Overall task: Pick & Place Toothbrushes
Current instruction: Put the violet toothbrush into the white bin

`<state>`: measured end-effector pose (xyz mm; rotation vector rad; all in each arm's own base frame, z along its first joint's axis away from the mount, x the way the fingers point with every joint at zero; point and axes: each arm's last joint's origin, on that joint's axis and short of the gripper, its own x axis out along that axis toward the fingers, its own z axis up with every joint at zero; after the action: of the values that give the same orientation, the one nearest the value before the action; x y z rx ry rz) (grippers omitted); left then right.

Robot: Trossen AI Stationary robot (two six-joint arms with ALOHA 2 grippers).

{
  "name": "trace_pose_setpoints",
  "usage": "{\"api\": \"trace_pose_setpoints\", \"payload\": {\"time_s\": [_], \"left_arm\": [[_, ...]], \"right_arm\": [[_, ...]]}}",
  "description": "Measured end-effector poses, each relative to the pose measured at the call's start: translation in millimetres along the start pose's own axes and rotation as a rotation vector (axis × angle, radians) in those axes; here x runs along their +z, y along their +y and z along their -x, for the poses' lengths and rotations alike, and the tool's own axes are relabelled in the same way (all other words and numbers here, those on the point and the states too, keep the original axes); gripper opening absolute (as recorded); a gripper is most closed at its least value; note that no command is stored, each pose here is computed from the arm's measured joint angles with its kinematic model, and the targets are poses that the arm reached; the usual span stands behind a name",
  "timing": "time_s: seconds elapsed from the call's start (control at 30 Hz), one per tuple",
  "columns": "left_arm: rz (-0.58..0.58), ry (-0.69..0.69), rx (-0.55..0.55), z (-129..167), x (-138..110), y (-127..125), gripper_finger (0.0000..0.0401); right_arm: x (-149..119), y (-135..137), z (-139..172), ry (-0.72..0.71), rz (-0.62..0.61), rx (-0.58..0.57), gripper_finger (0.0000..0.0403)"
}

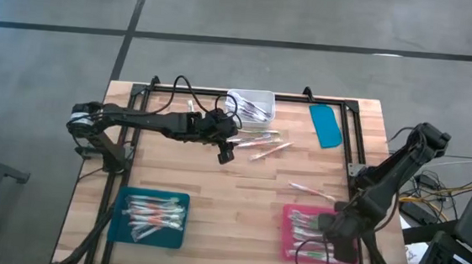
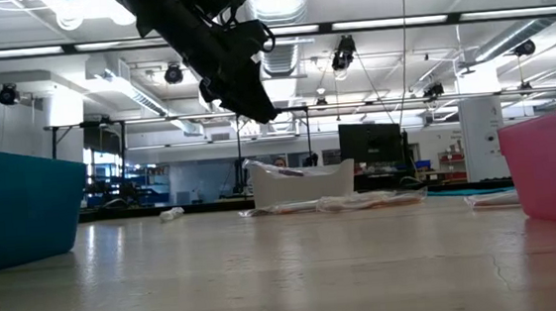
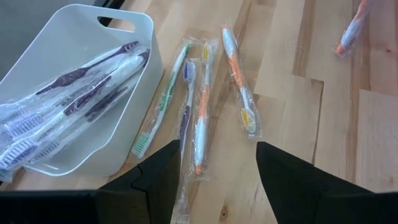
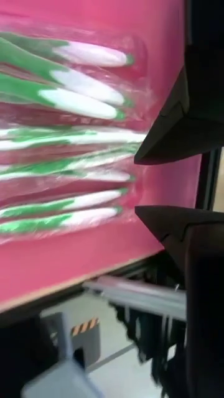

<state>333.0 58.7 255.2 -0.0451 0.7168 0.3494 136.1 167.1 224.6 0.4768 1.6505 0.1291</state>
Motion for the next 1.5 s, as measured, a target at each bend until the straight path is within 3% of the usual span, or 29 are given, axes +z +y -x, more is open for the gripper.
{"api": "trace_pose_setpoints", "payload": {"time_s": [0.3, 0.57, 0.77, 0.93, 1.07, 1.17, 1.33, 1.5], "left_arm": [[0.003, 0.0, 0.0, 0, 0, 0, 0.0213], [0.002, 0.004, 0.0, -1, -2, 0, 0.0213], [0.002, 0.002, 0.0, -1, -2, 0, 0.0213], [-0.007, -0.004, -0.022, 0, -1, -6, 0.0213], [-0.019, -0.026, -0.044, 1, 0, -15, 0.0213], [-0.023, -0.049, -0.058, 0, 1, -21, 0.0213], [-0.014, -0.137, -0.077, -3, 8, -28, 0.0213], [0.002, -0.217, -0.088, -10, 14, -31, 0.0213]], "right_arm": [[11, 10, 36, -0.173, 0.057, 0.075, 0.006], [28, 18, 74, -0.407, 0.26, 0.041, 0.0027], [39, 19, 101, -0.65, 0.455, -0.157, 0.0012], [49, 12, 116, -0.856, 0.493, -0.477, 0.0009], [57, -2, 122, -1.021, 0.389, -0.838, 0.0008], [64, -14, 125, -1.091, 0.268, -1.002, 0.0008], [77, -35, 126, -1.082, 0.149, -1.058, 0.0008], [94, -60, 116, -0.969, 0.124, -0.951, 0.0008]]}}
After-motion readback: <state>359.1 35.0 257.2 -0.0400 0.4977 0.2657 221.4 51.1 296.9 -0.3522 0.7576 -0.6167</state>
